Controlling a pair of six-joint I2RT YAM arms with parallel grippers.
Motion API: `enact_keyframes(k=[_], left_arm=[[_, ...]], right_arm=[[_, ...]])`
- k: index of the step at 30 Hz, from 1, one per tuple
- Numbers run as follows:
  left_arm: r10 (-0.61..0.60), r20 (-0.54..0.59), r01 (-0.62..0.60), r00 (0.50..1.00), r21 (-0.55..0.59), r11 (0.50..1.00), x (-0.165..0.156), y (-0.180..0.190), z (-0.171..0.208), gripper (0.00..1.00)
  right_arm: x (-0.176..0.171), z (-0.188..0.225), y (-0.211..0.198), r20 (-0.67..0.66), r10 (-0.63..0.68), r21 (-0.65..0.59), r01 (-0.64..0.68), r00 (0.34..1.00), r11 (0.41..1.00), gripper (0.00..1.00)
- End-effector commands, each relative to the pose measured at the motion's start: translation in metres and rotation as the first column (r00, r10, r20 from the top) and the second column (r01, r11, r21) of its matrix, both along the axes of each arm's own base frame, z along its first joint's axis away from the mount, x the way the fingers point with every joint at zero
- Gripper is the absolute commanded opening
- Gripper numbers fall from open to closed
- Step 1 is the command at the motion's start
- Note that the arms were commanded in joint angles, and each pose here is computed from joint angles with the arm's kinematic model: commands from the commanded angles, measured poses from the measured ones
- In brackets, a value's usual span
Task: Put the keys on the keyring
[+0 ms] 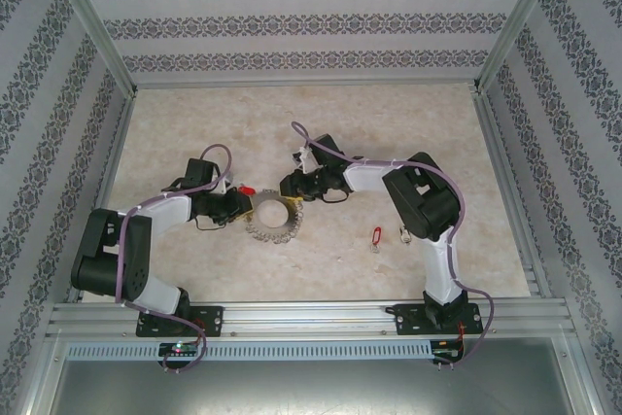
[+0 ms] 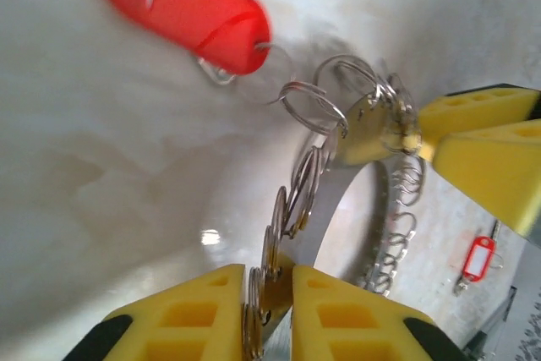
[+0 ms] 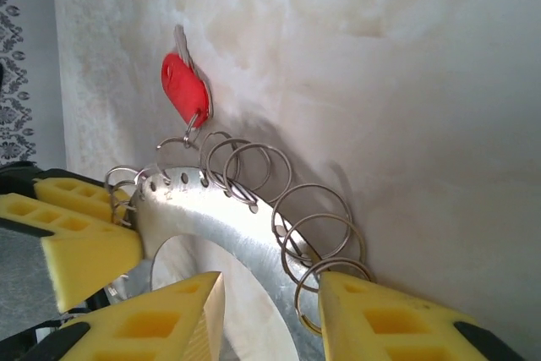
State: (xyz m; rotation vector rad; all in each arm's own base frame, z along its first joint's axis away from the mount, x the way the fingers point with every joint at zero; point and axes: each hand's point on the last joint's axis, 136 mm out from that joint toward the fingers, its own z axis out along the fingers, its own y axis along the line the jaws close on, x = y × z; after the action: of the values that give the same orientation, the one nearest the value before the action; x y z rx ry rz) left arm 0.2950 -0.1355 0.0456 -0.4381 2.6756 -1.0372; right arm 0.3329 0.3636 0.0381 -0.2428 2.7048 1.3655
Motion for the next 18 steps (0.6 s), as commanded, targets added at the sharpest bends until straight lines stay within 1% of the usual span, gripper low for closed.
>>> enact_keyframes(k=[1, 4, 6, 8, 11, 13, 14, 15, 16, 17, 18], left_arm=[[-0.027, 0.123, 0.035, 0.992, -0.064, 0.997, 0.015, -0.012, 0.035, 0.13], [-0.029, 0.156, 0.043, 0.987, -0.088, 0.995, 0.018, -0.015, 0.047, 0.04], [-0.023, 0.177, 0.042, 0.984, -0.108, 0.993, 0.020, -0.017, 0.055, 0.00], [-0.020, 0.219, 0.052, 0.976, -0.143, 0.988, 0.025, -0.021, 0.070, 0.00], [-0.005, 0.306, 0.073, 0.952, -0.211, 0.975, 0.033, -0.029, 0.107, 0.00], [-0.006, 0.413, 0.112, 0.911, -0.232, 0.966, 0.034, -0.035, 0.149, 0.00], [-0.010, 0.462, 0.131, 0.887, -0.230, 0.964, 0.033, -0.037, 0.169, 0.00], [-0.020, 0.521, 0.157, 0.853, -0.219, 0.963, 0.031, -0.039, 0.191, 0.00], [-0.029, 0.561, 0.160, 0.827, -0.186, 0.969, 0.028, -0.039, 0.207, 0.00], [-0.022, 0.570, 0.123, 0.822, -0.140, 0.982, 0.031, -0.033, 0.210, 0.00], [-0.002, 0.548, 0.054, 0.837, -0.078, 0.996, 0.036, -0.022, 0.201, 0.00]], right_arm=[[-0.004, 0.006, -0.003, 0.004, -0.001, 0.014, 0.001, 1.000, 1.000, 0.38], [-0.002, 0.012, -0.008, 0.017, -0.016, 0.021, 0.015, 1.000, 1.000, 0.39], [0.002, 0.019, -0.014, 0.034, -0.035, 0.022, 0.034, 0.999, 0.999, 0.42], [0.007, 0.032, -0.025, 0.069, -0.070, 0.025, 0.068, 0.995, 0.997, 0.45], [0.014, 0.063, -0.054, 0.150, -0.151, 0.027, 0.148, 0.977, 0.989, 0.49], [0.019, 0.092, -0.085, 0.233, -0.234, 0.029, 0.234, 0.944, 0.972, 0.54], [0.020, 0.106, -0.099, 0.271, -0.274, 0.038, 0.274, 0.923, 0.961, 0.55], [0.021, 0.122, -0.118, 0.314, -0.325, 0.049, 0.326, 0.892, 0.944, 0.56], [0.021, 0.136, -0.137, 0.362, -0.375, 0.057, 0.381, 0.854, 0.923, 0.60], [0.021, 0.146, -0.154, 0.402, -0.417, 0.060, 0.431, 0.815, 0.900, 0.64], [0.020, 0.153, -0.172, 0.441, -0.453, 0.065, 0.476, 0.775, 0.877, 0.65]])
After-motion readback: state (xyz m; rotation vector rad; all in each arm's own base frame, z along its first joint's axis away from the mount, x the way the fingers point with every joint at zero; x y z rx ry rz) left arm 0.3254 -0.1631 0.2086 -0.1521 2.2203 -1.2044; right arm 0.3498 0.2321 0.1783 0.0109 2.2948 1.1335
